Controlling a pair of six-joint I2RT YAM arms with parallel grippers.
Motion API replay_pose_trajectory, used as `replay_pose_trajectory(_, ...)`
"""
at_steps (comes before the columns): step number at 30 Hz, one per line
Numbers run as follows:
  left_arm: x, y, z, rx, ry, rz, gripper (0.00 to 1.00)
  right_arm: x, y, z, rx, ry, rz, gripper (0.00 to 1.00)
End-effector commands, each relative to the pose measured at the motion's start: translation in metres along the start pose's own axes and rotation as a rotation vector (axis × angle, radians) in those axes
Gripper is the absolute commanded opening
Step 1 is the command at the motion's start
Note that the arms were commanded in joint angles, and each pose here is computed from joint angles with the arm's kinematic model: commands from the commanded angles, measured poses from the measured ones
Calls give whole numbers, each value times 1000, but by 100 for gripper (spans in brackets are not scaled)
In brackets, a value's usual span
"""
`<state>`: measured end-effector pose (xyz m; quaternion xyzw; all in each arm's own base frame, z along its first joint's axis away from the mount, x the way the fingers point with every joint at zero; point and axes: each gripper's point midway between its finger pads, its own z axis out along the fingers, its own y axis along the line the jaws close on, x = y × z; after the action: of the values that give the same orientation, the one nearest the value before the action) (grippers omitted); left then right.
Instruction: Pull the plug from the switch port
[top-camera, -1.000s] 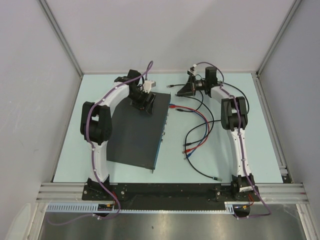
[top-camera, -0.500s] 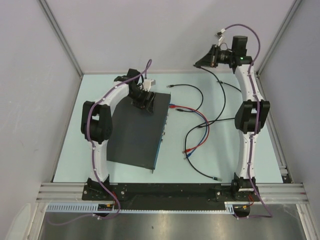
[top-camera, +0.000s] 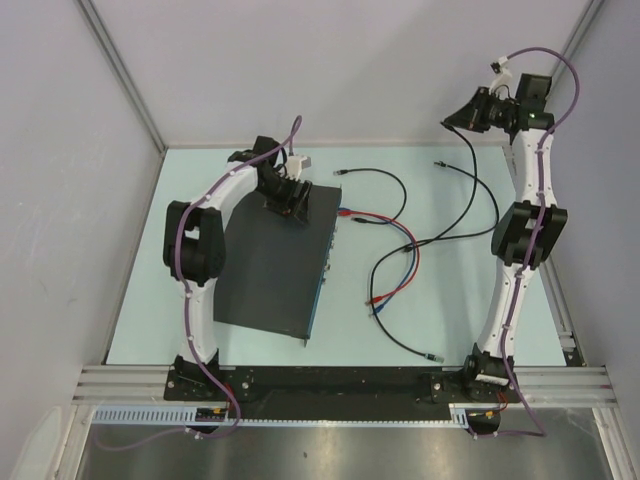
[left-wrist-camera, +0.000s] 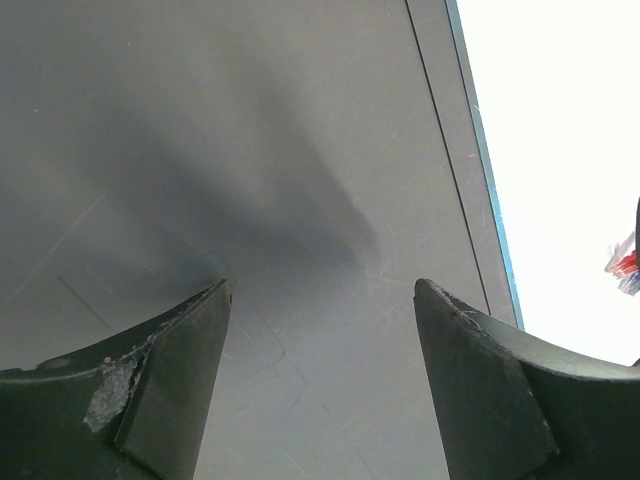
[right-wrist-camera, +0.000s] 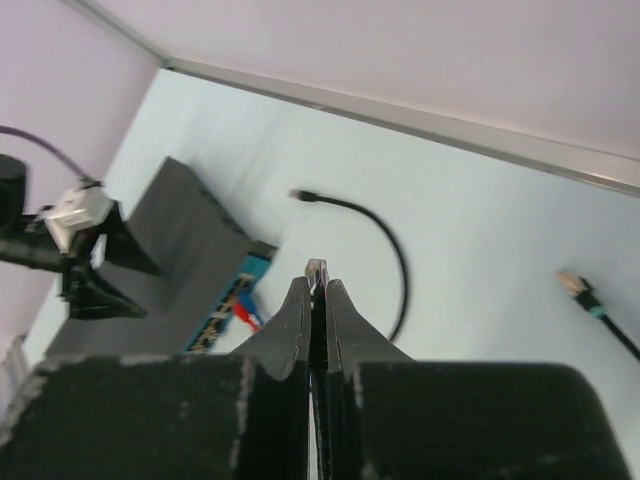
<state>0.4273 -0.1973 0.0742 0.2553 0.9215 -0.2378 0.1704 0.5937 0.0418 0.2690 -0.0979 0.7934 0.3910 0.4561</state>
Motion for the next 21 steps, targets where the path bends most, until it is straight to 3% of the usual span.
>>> replay_pose_trajectory(1,6,5,18,19,22,-22,81,31,-73,15,129,31,6,0)
replay_pose_trajectory(5,12,5,17,14,36,-22,81,48,-138,20,338,34,0,2)
replay_pose_trajectory(8,17,3,15,16,46,-27,80,46,-157,22,416,28,-61,36)
replay_pose_trajectory(9,19,3,15,15,49,-23,80,45,-156,23,431,29,-74,55)
replay_pose_trajectory(10,24,3,15,15,59,-24,80,45,-156,22,442,33,-76,59)
replay_pose_trajectory(12,25,3,14,7,57,-22,80,36,-141,16,453,41,-106,65)
replay_pose_trajectory(16,25,3,16,9,53,-33,80,31,-115,-5,515,90,-131,65)
replay_pose_trajectory(19,20,4,15,6,43,-24,80,63,-90,-25,534,197,-87,63)
replay_pose_trajectory(20,19,4,15,7,41,-22,80,94,-93,-31,556,270,-45,62)
replay_pose_trajectory(21,18,5,15,3,38,-20,80,93,-76,-46,583,274,-33,59)
